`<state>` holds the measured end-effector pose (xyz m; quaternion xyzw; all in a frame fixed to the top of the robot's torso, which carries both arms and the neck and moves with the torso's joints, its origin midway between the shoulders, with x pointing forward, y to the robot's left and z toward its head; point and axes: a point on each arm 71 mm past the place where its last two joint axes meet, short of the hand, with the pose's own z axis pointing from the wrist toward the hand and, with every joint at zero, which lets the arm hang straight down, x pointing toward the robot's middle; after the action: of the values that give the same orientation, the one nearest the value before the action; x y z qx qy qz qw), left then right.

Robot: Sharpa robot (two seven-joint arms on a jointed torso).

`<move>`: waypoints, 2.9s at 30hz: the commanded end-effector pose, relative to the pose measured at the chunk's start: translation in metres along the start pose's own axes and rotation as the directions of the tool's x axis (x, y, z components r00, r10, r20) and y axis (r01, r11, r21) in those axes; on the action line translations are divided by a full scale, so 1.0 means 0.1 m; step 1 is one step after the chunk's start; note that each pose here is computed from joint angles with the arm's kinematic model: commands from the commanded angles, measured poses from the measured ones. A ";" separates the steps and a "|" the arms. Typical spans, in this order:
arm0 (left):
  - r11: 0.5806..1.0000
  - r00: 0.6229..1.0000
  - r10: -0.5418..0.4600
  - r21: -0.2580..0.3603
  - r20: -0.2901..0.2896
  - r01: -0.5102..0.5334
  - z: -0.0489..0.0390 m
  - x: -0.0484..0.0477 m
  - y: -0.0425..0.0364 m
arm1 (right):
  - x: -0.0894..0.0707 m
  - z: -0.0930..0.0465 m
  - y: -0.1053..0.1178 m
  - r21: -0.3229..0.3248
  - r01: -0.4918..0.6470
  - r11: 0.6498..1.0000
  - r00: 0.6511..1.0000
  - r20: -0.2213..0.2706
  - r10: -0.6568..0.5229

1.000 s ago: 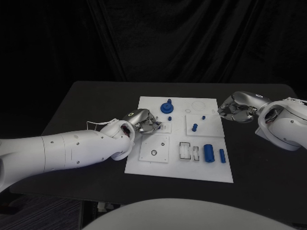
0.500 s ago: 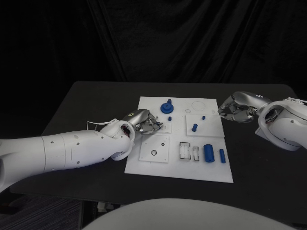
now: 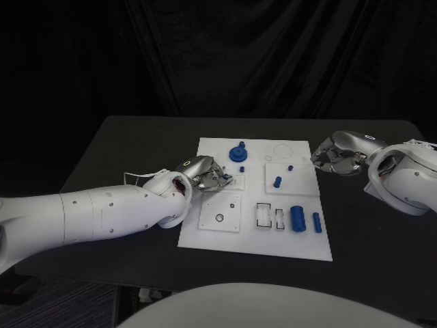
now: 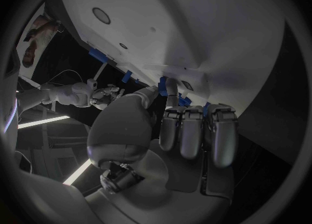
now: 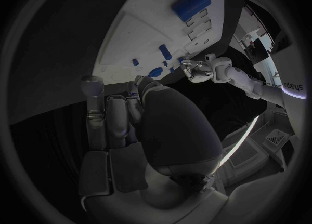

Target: Assemble the parts on the task board

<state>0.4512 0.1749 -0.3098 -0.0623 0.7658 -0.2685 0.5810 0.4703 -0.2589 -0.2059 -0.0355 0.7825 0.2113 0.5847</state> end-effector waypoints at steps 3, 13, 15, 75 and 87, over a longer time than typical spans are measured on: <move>0.999 1.000 0.001 0.044 -0.006 -0.001 -0.005 0.017 -0.034 | 0.01 0.00 -0.02 0.018 0.001 1.000 1.000 -0.006 -0.001; 0.998 1.000 0.000 0.058 0.000 0.000 -0.004 0.013 -0.041 | 0.01 -0.01 -0.02 0.019 0.001 1.000 1.000 -0.007 -0.001; 0.998 1.000 0.000 0.057 0.001 0.000 -0.004 0.012 -0.040 | 0.01 -0.01 -0.02 0.019 0.001 1.000 1.000 -0.007 -0.001; 0.999 1.000 0.000 0.054 -0.015 0.001 0.009 0.040 -0.073 | 0.02 -0.01 -0.02 0.026 -0.003 1.000 1.000 -0.013 0.004; 0.998 1.000 -0.002 0.057 -0.017 0.003 0.005 0.046 -0.089 | 0.02 -0.02 -0.03 0.028 -0.004 1.000 1.000 -0.014 0.004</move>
<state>0.4501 0.1681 -0.3084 -0.0493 0.7607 -0.2870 0.5801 0.4694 -0.2604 -0.2065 -0.0323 0.7856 0.2091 0.5814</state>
